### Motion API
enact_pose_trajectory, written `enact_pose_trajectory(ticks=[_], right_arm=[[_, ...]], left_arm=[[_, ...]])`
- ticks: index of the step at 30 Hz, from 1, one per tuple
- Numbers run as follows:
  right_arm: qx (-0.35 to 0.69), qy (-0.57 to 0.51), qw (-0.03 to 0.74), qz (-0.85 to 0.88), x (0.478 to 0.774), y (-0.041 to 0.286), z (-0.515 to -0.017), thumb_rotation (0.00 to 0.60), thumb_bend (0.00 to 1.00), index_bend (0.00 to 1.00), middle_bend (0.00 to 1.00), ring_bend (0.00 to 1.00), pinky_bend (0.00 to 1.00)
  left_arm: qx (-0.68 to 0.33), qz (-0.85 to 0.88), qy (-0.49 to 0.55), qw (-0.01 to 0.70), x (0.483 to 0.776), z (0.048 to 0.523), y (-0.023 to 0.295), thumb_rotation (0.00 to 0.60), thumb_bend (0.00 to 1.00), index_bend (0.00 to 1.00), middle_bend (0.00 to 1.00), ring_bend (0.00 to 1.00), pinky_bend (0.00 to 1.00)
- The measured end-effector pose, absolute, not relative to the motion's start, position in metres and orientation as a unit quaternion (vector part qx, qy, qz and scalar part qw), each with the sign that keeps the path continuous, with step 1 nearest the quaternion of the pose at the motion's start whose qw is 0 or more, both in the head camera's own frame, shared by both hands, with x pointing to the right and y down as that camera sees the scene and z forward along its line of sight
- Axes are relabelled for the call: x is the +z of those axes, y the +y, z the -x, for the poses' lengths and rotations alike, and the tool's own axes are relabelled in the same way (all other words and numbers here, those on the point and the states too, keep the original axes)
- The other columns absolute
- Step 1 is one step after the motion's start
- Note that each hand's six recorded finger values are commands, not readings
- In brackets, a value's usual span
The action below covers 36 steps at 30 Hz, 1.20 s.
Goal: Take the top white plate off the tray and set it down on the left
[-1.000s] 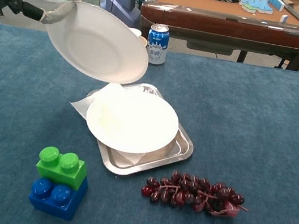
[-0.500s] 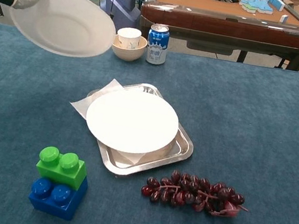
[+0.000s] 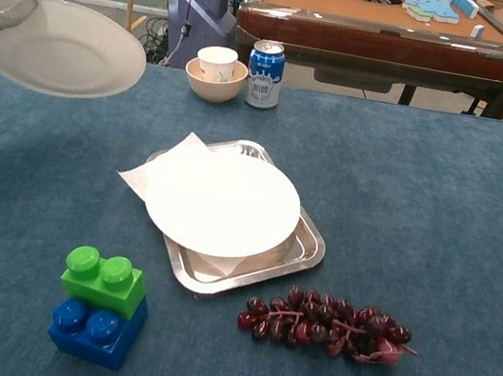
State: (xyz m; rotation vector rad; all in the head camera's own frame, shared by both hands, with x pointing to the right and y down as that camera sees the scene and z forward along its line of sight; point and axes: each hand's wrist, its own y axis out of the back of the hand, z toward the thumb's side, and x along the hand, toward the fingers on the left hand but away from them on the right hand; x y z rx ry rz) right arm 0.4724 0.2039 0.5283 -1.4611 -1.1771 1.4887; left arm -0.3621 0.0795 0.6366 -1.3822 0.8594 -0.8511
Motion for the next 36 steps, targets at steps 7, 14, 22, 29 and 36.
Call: enact_pose_trajectory(ticks=[7, 14, 22, 29, 36], right_arm=[[0.579, -0.457, 0.365, 0.569, 0.529, 0.204, -0.472, 0.600, 0.00, 0.36, 0.34, 0.21, 0.23], [0.580, -0.456, 0.365, 0.568, 0.529, 0.204, -0.472, 0.600, 0.00, 0.36, 0.34, 0.21, 0.23], [0.579, -0.457, 0.364, 0.568, 0.528, 0.204, -0.472, 0.600, 0.00, 0.36, 0.34, 0.21, 0.23], [0.579, -0.459, 0.363, 0.568, 0.528, 0.204, -0.473, 0.600, 0.00, 0.36, 0.34, 0.21, 0.23], [0.580, -0.457, 0.364, 0.568, 0.528, 0.204, -0.473, 0.600, 0.00, 0.36, 0.34, 0.21, 0.23]], left_arm=[[-0.397, 0.577, 0.347, 0.623, 0.643, 0.377, 0.084, 0.600, 0.40, 0.71, 0.05, 0.00, 0.21], [-0.429, 0.555, 0.308, 0.643, 0.652, 0.388, 0.091, 0.600, 0.40, 0.72, 0.06, 0.00, 0.21], [-0.459, 0.547, 0.281, 0.641, 0.663, 0.397, 0.099, 0.600, 0.40, 0.72, 0.08, 0.00, 0.21], [-0.476, 0.544, 0.271, 0.636, 0.668, 0.406, 0.107, 0.600, 0.40, 0.70, 0.09, 0.00, 0.21], [-0.479, 0.546, 0.265, 0.634, 0.668, 0.408, 0.118, 0.600, 0.38, 0.59, 0.11, 0.00, 0.21]])
